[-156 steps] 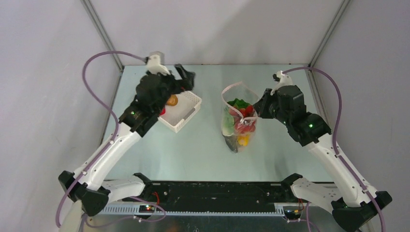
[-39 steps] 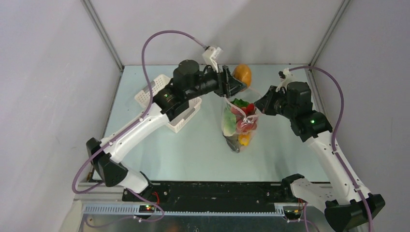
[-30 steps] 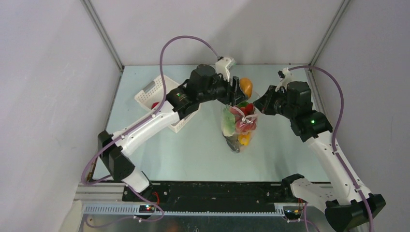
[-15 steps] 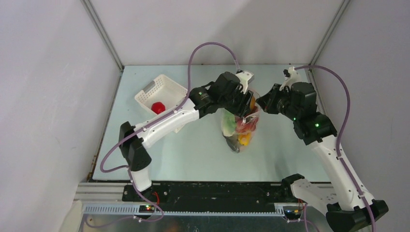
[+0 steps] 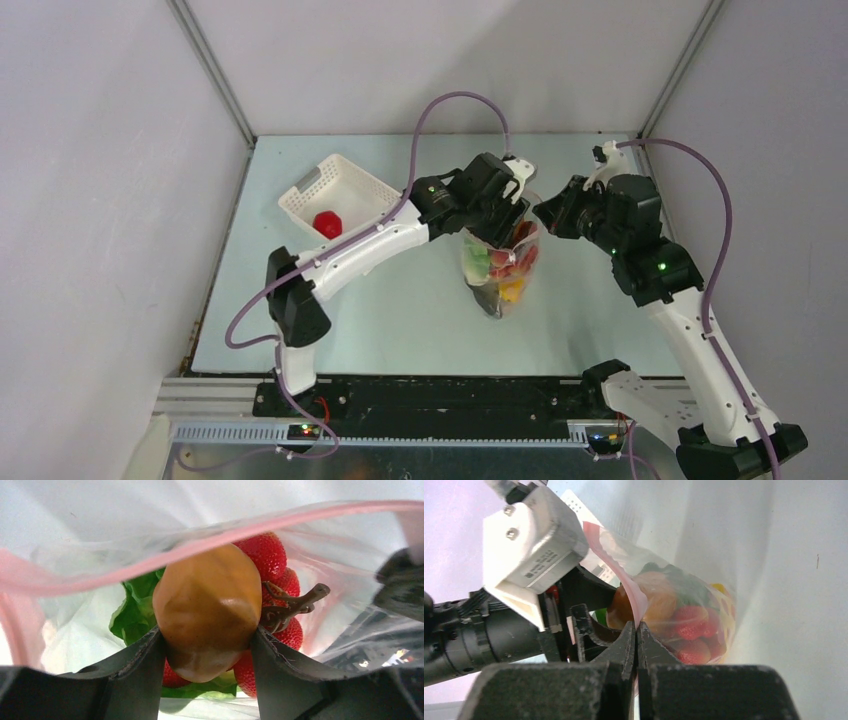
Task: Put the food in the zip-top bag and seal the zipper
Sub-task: Place the fake vegetable in the zipper food storage bag.
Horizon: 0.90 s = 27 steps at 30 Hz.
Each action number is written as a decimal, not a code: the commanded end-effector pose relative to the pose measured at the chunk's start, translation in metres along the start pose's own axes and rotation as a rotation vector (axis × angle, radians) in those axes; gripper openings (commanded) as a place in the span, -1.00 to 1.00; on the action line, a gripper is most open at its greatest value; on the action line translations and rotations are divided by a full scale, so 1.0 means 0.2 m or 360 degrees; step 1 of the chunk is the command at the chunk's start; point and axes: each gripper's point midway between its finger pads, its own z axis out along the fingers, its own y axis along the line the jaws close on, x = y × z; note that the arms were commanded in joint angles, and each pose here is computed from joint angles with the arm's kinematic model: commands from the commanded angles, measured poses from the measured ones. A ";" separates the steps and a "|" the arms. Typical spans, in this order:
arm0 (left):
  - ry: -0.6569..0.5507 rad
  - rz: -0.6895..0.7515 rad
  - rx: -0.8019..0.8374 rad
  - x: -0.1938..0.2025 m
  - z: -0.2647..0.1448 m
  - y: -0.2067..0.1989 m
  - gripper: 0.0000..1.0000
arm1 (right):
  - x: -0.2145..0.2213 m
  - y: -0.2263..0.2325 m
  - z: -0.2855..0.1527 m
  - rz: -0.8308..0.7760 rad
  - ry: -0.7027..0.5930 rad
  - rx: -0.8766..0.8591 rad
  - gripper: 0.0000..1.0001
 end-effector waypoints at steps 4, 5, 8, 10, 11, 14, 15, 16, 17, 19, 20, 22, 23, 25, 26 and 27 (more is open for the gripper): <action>0.0099 0.0084 -0.0015 0.05 -0.05 -0.01 -0.13 | -0.24 0.15 -0.13 0.0003 -0.0291 -0.0156 -1.00; 0.0082 0.0089 0.0025 0.04 -0.05 -0.03 -0.04 | -0.24 0.15 -0.13 0.0005 -0.0284 -0.0151 -1.00; 0.0007 0.0092 0.0070 -0.02 -0.11 -0.06 0.27 | -0.22 0.14 -0.12 0.0009 -0.0252 -0.0138 -1.00; -0.0034 0.0092 0.0115 -0.06 -0.14 -0.08 0.45 | -0.21 0.13 -0.12 0.0011 -0.0236 -0.0132 -1.00; -0.0048 0.0093 0.0133 -0.07 -0.15 -0.09 0.50 | -0.20 0.13 -0.12 0.0010 -0.0234 -0.0131 -1.00; -0.0119 0.0110 0.0224 -0.12 -0.21 -0.14 0.70 | -0.20 0.13 -0.11 0.0007 -0.0223 -0.0129 -1.00; -0.0134 0.0116 0.0238 -0.13 -0.22 -0.15 0.73 | -0.19 0.13 -0.11 0.0008 -0.0217 -0.0128 -1.00; -0.0159 0.0121 0.0248 -0.15 -0.24 -0.16 0.79 | -0.19 0.13 -0.11 0.0007 -0.0214 -0.0127 -1.00; -0.0174 0.0122 0.0248 -0.16 -0.25 -0.16 0.81 | -0.19 0.13 -0.11 0.0008 -0.0209 -0.0126 -1.00; -0.0197 0.0125 0.0246 -0.18 -0.26 -0.16 0.87 | -0.18 0.13 -0.10 0.0009 -0.0195 -0.0124 -1.00; -0.0209 0.0125 0.0250 -0.19 -0.27 -0.16 0.94 | -0.17 0.12 -0.10 0.0010 -0.0190 -0.0122 -1.00; -0.0231 0.0131 0.0272 -0.21 -0.29 -0.17 0.99 | -0.17 0.12 -0.09 0.0011 -0.0180 -0.0121 -1.00; -0.0245 0.0134 0.0285 -0.22 -0.31 -0.18 0.99 | -0.17 0.12 -0.09 0.0011 -0.0177 -0.0121 -1.00; -0.0277 0.0142 0.0289 -0.24 -0.34 -0.18 0.99 | -0.16 0.12 -0.08 0.0013 -0.0169 -0.0118 -1.00; -0.0289 0.0144 0.0286 -0.25 -0.35 -0.18 0.99 | -0.16 0.12 -0.08 0.0014 -0.0170 -0.0119 -1.00; -0.0315 0.0145 0.0277 -0.26 -0.37 -0.17 0.99 | -0.16 0.12 -0.08 0.0013 -0.0166 -0.0117 -1.00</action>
